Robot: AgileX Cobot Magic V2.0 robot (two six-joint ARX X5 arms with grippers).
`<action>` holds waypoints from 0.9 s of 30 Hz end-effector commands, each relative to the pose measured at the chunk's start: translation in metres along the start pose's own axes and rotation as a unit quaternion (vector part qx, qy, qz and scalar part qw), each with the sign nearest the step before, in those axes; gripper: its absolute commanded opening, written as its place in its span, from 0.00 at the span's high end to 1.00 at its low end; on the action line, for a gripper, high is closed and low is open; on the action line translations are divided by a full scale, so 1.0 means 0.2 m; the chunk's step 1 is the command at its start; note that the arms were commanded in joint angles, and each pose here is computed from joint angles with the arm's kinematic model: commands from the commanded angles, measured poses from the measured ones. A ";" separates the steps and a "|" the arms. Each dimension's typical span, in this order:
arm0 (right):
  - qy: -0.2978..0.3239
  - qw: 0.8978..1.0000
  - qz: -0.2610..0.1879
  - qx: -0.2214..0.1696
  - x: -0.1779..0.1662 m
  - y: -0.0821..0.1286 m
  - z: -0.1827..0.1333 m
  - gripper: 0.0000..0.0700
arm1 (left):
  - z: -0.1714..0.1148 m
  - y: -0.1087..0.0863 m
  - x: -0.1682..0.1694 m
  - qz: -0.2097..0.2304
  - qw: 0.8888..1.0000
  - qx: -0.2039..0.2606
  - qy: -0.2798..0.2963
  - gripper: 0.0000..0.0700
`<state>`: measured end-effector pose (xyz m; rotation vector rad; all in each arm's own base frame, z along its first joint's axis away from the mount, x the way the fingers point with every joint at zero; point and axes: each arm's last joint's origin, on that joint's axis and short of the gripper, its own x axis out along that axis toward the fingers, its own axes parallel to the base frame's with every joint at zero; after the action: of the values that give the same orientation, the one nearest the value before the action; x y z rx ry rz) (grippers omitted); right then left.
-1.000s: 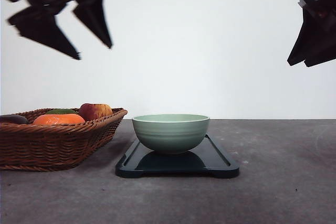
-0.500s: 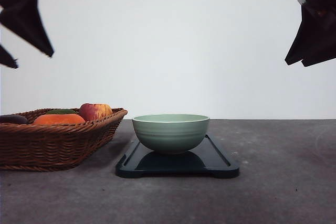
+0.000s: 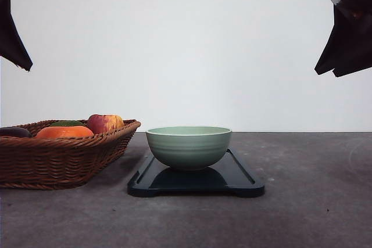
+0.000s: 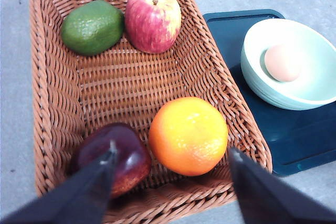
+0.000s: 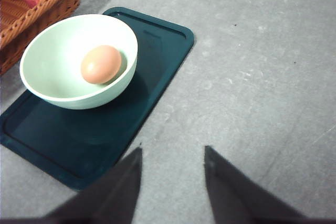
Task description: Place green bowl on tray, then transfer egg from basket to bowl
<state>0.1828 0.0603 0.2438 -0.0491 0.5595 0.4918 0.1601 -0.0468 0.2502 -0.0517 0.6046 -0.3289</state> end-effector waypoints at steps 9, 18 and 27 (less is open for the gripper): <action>-0.019 1.000 0.002 -0.008 0.00 0.00 0.02 0.98 | 0.01 0.00 0.00 -0.004 1.000 0.007 -0.003 0.98; -0.019 1.000 0.001 -0.008 0.00 0.00 0.02 0.98 | 0.01 0.00 0.00 -0.004 1.000 0.007 -0.003 0.98; -0.019 1.000 0.001 -0.008 0.00 0.00 0.02 0.98 | -0.03 0.03 -0.06 0.018 0.999 0.037 -0.025 0.98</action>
<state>0.1841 0.0607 0.2463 -0.0496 0.5293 0.4929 0.1501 -0.0379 0.2528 -0.0044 0.5430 -0.3136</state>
